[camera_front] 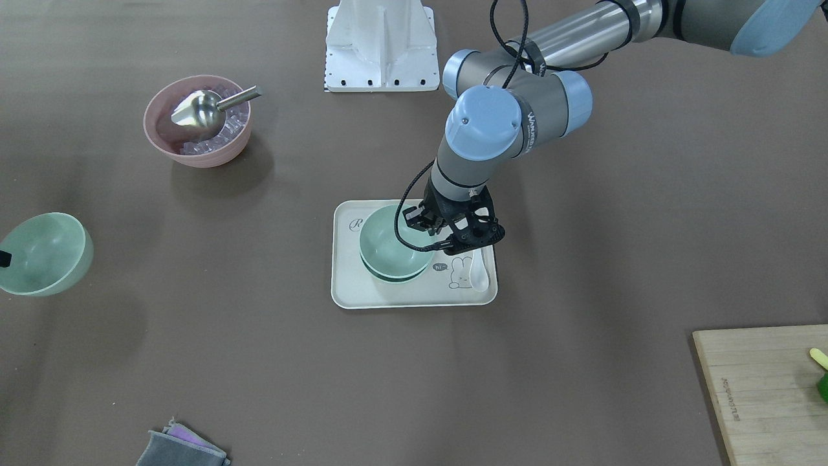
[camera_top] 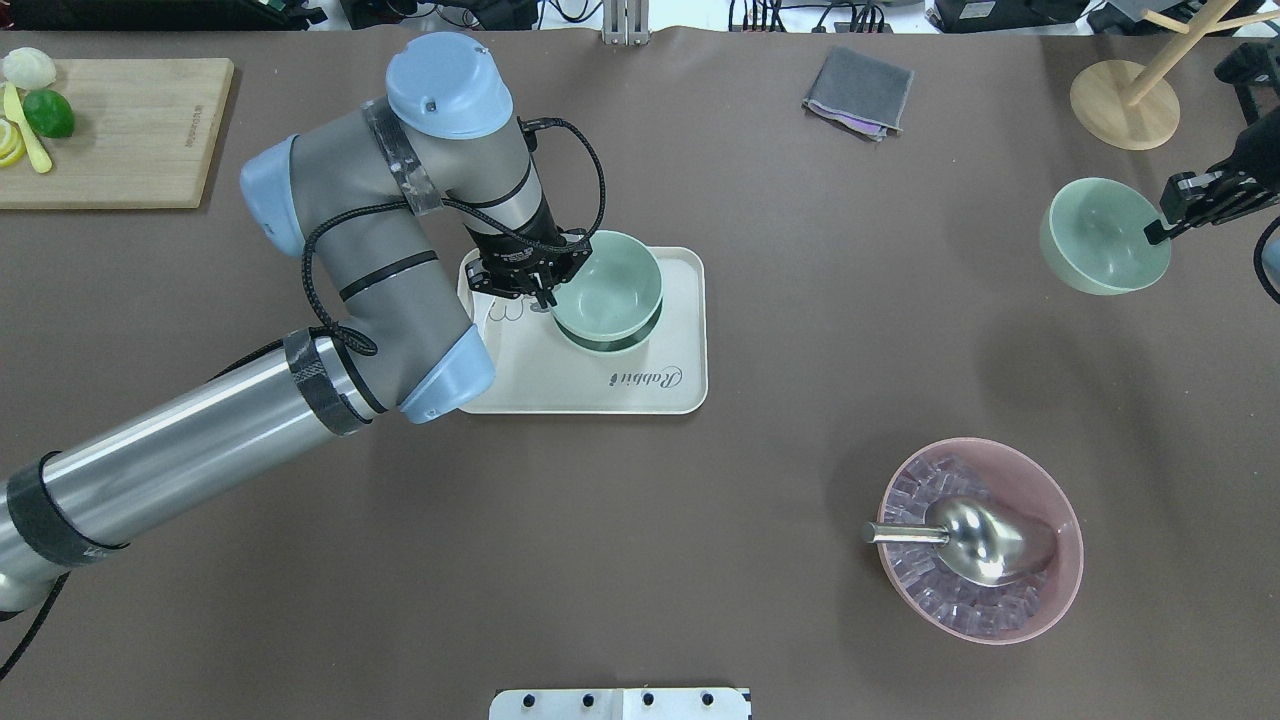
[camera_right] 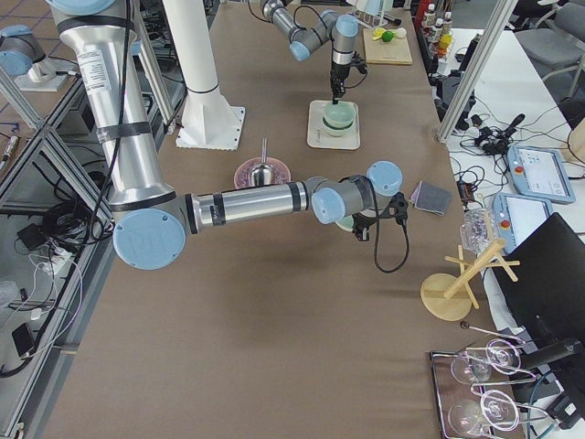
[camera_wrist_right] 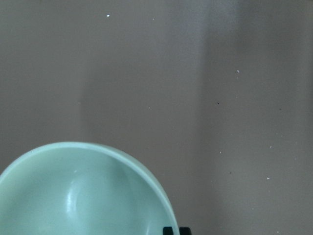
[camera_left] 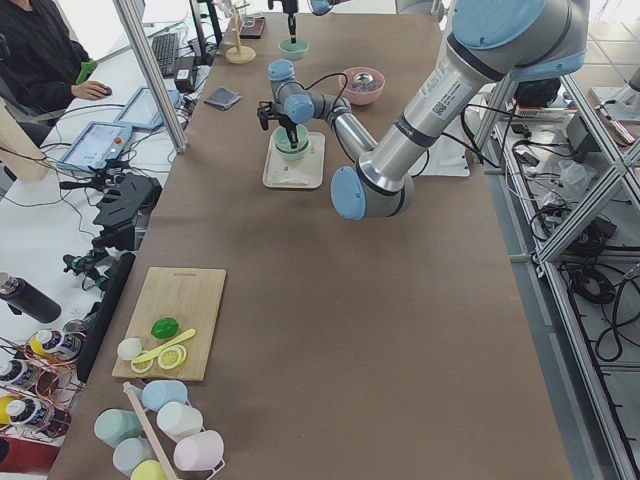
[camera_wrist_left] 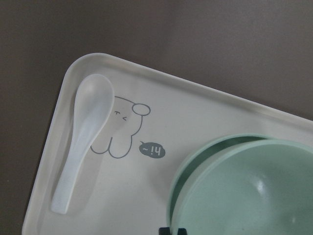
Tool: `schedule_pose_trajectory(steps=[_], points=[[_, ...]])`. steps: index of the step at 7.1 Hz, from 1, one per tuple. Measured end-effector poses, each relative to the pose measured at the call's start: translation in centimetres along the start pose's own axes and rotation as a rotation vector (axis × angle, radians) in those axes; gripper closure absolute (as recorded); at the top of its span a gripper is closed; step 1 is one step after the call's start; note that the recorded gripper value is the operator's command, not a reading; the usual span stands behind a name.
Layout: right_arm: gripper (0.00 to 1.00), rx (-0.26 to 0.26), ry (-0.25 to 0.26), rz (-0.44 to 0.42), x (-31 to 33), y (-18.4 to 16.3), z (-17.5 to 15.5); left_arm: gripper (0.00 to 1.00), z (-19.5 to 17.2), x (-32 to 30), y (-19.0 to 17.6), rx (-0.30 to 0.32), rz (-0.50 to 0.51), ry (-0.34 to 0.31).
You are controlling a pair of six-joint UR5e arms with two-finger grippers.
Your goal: Stack green bowls together
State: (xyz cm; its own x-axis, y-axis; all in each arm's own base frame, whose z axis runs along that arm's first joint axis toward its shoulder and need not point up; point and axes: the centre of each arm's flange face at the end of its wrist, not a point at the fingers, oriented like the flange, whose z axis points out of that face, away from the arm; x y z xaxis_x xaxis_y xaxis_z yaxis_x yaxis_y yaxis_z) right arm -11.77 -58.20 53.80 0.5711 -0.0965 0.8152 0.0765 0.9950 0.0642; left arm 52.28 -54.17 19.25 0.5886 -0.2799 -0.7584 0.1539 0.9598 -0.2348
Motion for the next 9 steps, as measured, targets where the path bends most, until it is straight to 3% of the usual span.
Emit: schedule_pose_trajectory(steps=[9], points=[[1.00, 0.002, 0.007, 0.001, 0.14, 0.03, 0.04, 1.00, 0.98, -0.33, -0.54, 0.002, 0.009, 0.015]])
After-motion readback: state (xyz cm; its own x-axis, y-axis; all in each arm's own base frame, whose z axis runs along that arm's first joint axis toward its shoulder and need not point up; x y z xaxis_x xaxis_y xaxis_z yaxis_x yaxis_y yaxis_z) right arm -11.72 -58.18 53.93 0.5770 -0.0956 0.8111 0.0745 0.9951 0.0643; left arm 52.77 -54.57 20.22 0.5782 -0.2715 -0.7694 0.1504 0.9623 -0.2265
